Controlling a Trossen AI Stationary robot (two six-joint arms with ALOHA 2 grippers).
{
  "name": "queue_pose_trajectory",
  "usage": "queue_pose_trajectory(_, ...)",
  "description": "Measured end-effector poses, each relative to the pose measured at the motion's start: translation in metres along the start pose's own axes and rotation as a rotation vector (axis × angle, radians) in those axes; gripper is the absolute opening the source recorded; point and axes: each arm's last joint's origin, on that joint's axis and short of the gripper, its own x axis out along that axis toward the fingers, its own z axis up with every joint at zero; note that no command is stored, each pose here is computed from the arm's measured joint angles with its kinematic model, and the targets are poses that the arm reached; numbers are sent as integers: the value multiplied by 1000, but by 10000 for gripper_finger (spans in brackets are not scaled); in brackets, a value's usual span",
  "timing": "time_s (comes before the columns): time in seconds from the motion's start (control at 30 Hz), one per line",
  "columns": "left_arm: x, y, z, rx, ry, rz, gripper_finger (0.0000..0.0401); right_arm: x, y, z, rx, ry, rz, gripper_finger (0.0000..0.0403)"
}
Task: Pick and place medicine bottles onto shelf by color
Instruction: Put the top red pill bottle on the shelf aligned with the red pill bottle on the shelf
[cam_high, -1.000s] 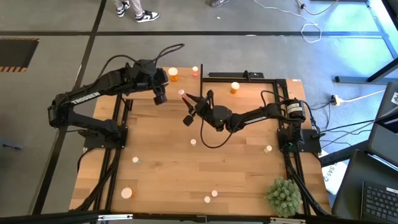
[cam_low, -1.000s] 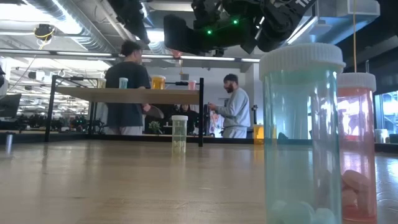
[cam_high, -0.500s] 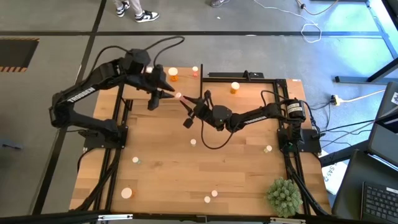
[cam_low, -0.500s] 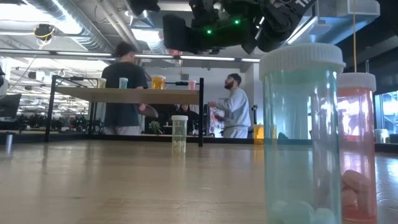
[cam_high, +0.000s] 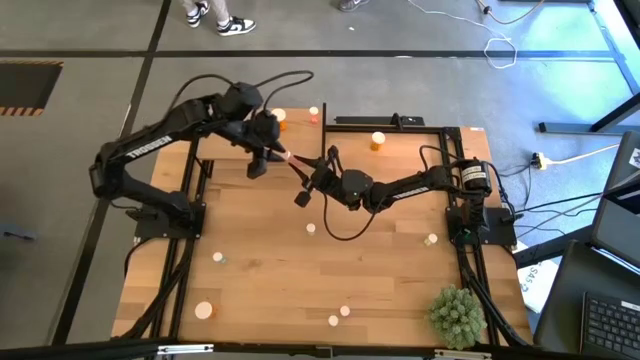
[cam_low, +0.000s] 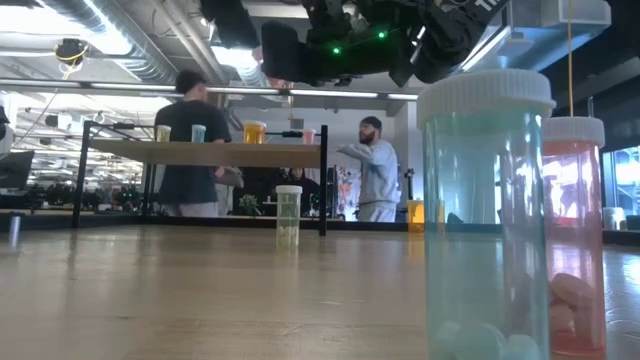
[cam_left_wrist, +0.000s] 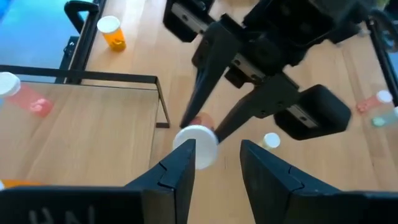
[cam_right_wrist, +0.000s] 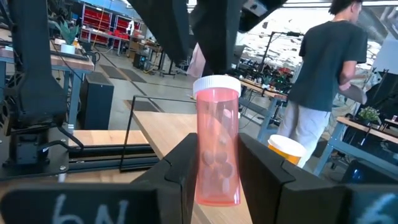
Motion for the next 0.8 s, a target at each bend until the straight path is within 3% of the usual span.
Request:
queue_pose_trajectory(0.23, 4, 4, -1, 0, 32, 91, 121, 0, 0, 0, -1, 0, 0, 104)
queue_pose_trajectory(0.8, 4, 4, -1, -6, 30, 85, 121, 0, 0, 0, -1, -1, 1, 104)
